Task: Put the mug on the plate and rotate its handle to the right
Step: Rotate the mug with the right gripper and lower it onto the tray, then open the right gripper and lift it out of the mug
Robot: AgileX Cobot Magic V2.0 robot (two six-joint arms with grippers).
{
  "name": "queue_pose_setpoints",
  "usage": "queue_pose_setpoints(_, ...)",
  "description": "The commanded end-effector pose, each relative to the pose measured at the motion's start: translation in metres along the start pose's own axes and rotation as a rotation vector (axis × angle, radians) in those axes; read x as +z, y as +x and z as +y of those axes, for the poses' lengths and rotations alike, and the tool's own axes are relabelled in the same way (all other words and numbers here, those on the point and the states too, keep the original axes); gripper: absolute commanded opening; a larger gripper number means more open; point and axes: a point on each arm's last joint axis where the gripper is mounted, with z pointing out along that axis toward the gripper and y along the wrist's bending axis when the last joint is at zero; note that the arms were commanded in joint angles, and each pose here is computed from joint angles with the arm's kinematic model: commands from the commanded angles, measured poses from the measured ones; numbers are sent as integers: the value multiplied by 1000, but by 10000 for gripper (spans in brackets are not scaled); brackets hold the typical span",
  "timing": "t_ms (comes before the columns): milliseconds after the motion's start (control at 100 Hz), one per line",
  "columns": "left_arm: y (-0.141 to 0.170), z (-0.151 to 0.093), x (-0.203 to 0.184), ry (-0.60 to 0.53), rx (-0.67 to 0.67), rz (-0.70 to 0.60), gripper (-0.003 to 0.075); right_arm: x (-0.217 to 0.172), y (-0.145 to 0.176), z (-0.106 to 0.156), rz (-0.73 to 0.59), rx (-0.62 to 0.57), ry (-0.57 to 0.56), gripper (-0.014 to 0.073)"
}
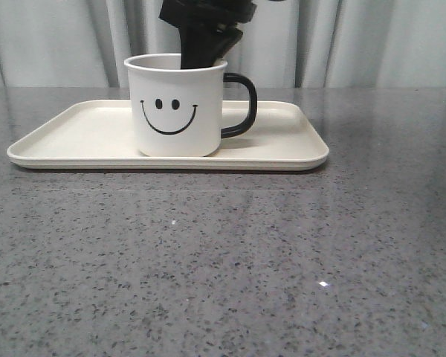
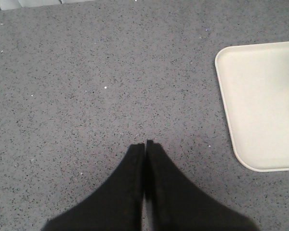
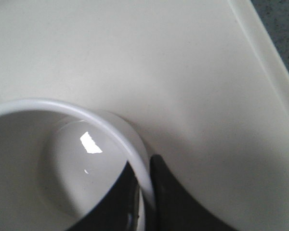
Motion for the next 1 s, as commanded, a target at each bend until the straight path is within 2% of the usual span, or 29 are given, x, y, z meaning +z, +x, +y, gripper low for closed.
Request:
queue_pose_setpoints(0, -8, -1, -10, 1, -7, -89, -20, -34, -3, 9, -22, -24, -11, -59)
queue_pose_setpoints(600, -8, -1, -10, 4, -8, -90, -20, -35, -2, 10, -9, -25, -20, -53)
queue_pose_setpoints(840, -8, -1, -10, 4, -8, -90, -20, -35, -2, 10, -11, -24, -22, 59)
queue_pose_setpoints(990, -8, -1, -10, 4, -8, -90, -20, -37, -2, 11, -14, -24, -20, 74)
